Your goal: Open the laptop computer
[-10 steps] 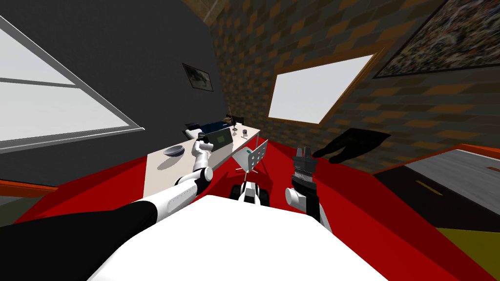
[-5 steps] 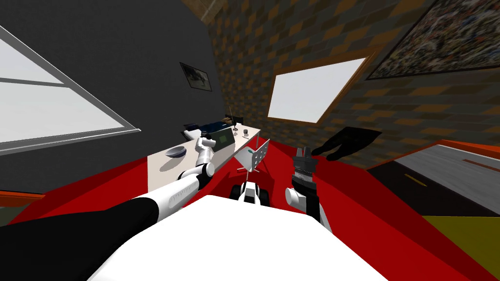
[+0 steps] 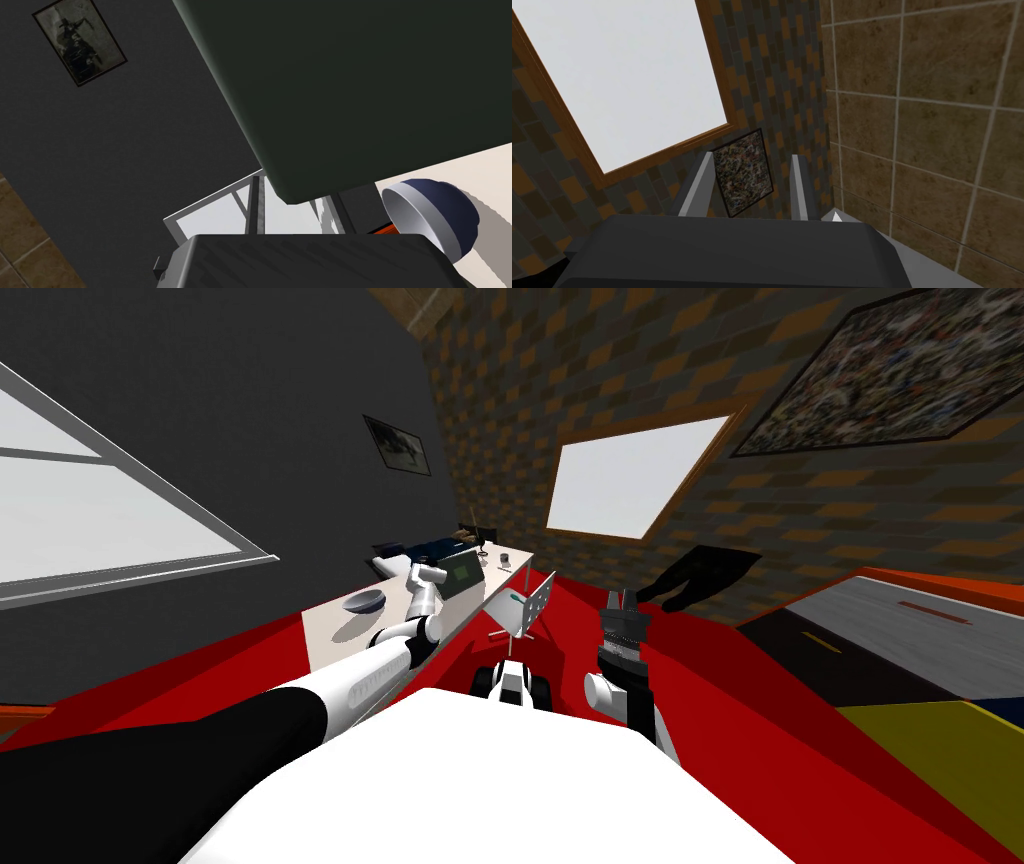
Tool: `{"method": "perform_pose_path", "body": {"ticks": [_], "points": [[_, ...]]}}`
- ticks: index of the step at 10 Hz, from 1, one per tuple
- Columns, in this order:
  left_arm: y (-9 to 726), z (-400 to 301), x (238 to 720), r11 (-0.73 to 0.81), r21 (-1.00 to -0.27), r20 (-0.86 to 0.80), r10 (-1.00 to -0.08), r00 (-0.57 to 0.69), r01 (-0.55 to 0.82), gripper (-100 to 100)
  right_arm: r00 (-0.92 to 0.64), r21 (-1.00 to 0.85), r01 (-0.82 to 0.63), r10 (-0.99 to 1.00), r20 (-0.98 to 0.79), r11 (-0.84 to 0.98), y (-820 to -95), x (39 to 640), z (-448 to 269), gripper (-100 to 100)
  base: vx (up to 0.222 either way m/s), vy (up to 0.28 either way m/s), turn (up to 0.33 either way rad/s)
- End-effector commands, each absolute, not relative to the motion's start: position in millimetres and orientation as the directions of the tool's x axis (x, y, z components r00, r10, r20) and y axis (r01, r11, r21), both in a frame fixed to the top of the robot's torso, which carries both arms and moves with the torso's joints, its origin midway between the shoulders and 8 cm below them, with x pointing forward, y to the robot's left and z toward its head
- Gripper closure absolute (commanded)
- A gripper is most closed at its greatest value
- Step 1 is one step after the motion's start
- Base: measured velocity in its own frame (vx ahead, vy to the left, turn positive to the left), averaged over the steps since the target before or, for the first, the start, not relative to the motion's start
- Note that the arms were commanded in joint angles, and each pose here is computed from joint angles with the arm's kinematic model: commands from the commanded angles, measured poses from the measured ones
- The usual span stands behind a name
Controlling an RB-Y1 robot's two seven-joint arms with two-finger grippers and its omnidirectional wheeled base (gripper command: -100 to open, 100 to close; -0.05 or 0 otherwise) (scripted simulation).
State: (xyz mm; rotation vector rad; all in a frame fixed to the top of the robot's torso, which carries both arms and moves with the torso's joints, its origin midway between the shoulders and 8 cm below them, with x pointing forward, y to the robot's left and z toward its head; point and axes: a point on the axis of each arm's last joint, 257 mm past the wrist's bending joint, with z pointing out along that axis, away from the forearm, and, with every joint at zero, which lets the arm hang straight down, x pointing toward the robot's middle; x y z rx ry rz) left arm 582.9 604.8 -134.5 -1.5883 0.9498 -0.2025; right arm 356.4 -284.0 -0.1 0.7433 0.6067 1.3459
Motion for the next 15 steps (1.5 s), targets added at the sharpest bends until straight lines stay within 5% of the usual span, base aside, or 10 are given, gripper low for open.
{"method": "perform_pose_path", "body": {"ticks": [1,15], "points": [[595.8,-149.3,586.5,-0.007,-0.863,-0.366,-0.679,0.636,-0.505,100,0.137,0.772,-0.633,0.990,0.030,0.064,-284.0,356.4,0.0,0,-0.030,0.096,-0.057],[559.9,-178.7,589.1,-0.206,-0.806,-0.257,-0.723,0.641,-0.556,100,0.137,0.772,-0.633,0.990,0.030,0.064,-284.0,356.3,-0.1,0,0.003,0.074,-0.013]]}}
